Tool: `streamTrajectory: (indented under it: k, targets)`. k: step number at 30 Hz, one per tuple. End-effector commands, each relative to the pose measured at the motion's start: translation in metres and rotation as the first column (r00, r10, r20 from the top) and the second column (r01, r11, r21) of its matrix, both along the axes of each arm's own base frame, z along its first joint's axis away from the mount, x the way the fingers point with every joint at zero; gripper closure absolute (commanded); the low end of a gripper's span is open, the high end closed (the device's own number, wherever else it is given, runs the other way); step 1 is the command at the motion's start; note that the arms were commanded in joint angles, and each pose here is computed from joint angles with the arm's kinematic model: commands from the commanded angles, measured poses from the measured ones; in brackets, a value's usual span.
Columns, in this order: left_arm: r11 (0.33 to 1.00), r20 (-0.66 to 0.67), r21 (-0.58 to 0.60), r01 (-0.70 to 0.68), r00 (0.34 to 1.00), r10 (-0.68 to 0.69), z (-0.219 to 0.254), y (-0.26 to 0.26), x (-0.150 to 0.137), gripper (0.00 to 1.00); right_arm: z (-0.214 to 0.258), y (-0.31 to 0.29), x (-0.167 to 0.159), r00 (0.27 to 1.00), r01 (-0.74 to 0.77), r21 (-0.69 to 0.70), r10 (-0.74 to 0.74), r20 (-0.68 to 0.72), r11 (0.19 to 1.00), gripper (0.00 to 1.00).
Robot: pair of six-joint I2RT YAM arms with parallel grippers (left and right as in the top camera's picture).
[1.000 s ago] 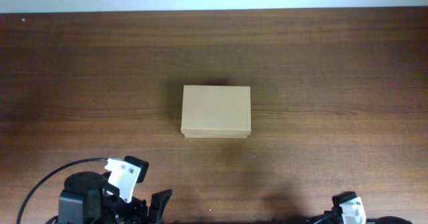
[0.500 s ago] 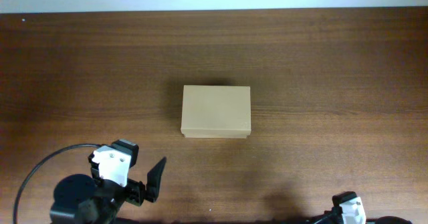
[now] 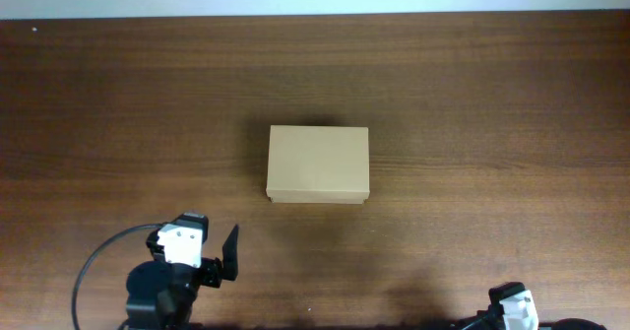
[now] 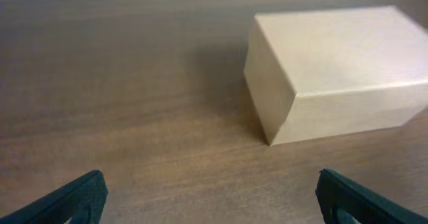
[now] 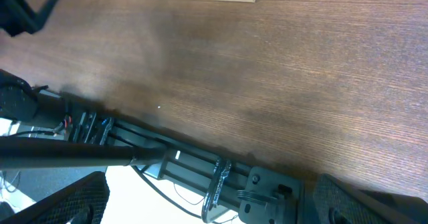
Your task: Pack container
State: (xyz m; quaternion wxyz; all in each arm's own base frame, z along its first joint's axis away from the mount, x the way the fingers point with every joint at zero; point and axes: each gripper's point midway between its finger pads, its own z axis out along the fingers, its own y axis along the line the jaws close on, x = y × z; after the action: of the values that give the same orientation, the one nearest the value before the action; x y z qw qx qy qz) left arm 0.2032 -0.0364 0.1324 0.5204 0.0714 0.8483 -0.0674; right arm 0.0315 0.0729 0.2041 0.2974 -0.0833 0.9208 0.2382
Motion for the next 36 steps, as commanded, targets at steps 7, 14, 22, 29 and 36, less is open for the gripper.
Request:
streamTrajectory:
  k: [7, 14, 22, 29, 36]
  targets:
    - [1.000, -0.006, 0.001, -0.012, 1.000, 0.012, -0.029, 0.002, 0.000, 0.00, 0.001, 0.001, -0.002, 1.000, -0.006, 0.009, 0.006, 0.011, 1.000, 0.01]
    - [1.000, -0.045, 0.009, -0.021, 0.999, 0.021, -0.038, 0.004, -0.004, 0.00, 0.001, 0.001, -0.002, 1.000, -0.007, 0.009, 0.006, 0.011, 1.000, 0.01]
    - [1.000, -0.044, 0.009, -0.021, 0.999, 0.021, -0.038, 0.004, -0.004, 0.00, 0.001, 0.001, -0.002, 1.000, -0.006, 0.009, 0.006, 0.011, 1.000, 0.01]
    - [1.000, -0.044, 0.009, -0.021, 0.999, 0.021, -0.038, 0.004, -0.004, 0.00, 0.001, 0.001, -0.002, 1.000, -0.006, 0.009, 0.006, 0.011, 1.000, 0.01]
    - [1.000, -0.044, 0.009, -0.021, 0.999, 0.021, -0.038, 0.004, -0.004, 0.00, 0.001, 0.001, -0.002, 1.000, -0.007, 0.009, 0.006, 0.011, 1.000, 0.01]
